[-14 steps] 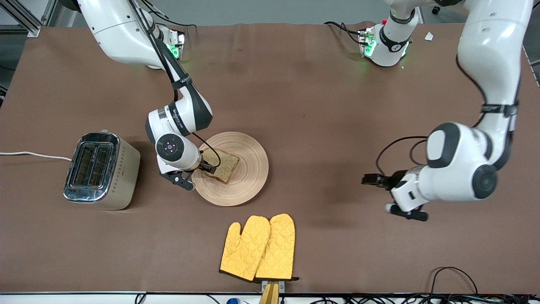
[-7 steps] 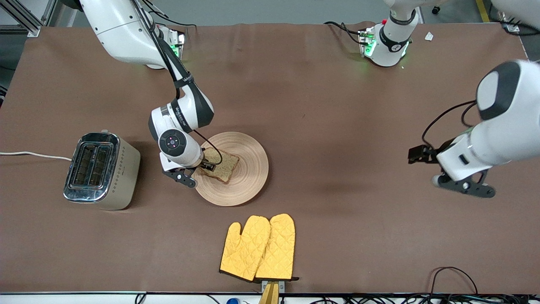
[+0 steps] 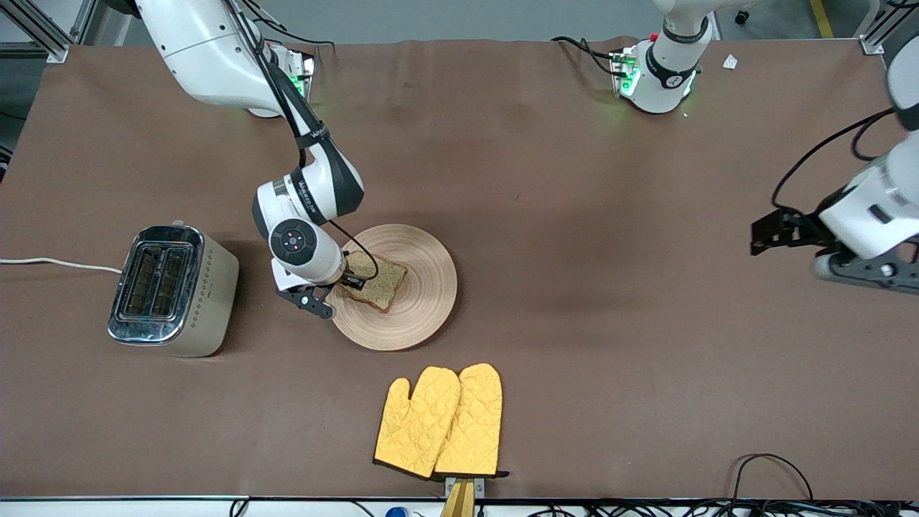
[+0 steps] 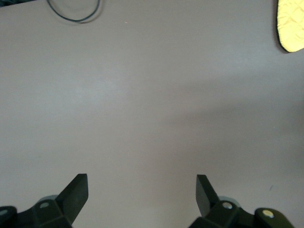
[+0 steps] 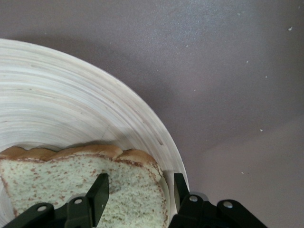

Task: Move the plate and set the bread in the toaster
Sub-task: 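Grasp the bread with the right gripper while the left gripper withdraws, then lift the bread with the right gripper and carry it over the toaster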

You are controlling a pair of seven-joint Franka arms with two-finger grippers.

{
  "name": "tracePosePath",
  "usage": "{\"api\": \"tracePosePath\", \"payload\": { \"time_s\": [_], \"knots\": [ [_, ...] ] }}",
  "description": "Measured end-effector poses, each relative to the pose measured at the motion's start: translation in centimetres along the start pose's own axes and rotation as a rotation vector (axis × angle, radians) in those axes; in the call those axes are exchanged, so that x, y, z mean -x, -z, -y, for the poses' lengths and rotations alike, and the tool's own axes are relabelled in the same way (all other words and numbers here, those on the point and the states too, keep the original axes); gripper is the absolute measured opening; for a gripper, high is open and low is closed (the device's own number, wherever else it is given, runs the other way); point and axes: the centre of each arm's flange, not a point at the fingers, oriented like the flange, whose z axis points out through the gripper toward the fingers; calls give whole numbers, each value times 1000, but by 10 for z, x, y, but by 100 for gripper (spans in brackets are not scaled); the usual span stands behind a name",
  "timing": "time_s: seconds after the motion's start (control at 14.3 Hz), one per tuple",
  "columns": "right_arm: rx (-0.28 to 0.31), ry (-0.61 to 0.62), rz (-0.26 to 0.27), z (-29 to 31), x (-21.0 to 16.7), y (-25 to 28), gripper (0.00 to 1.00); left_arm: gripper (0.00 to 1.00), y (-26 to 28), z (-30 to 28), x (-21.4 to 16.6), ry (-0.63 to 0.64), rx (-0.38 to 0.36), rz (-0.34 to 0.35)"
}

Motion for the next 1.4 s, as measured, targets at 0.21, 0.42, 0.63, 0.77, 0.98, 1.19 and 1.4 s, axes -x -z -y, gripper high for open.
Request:
{"api": "tracePosePath", "payload": {
  "time_s": [0.21, 0.42, 0.63, 0.77, 0.98, 1.19, 1.4],
  "knots": [
    [-15, 12, 15, -7, -5, 3, 62, 100, 18, 10, 13, -2, -12, 1],
    [-45, 18, 44, -17, -7, 8, 57, 100, 25, 5, 19, -8, -19, -2],
    [-58, 18, 48, -20, -6, 9, 54, 100, 23, 9, 22, 7, -37, 16],
    [-67, 21, 41, -19, -3, 4, 54, 100, 27, 9, 24, 15, -51, 12],
    [-79, 33, 34, -16, 5, -3, 51, 100, 43, 0, 33, 14, -69, -11],
    [-82, 38, 32, -16, 6, -4, 41, 100, 48, 4, 43, 26, -79, -12],
    [-82, 53, 32, -16, 6, -4, 26, 100, 41, 4, 45, 27, -78, 4]
  ]
}}
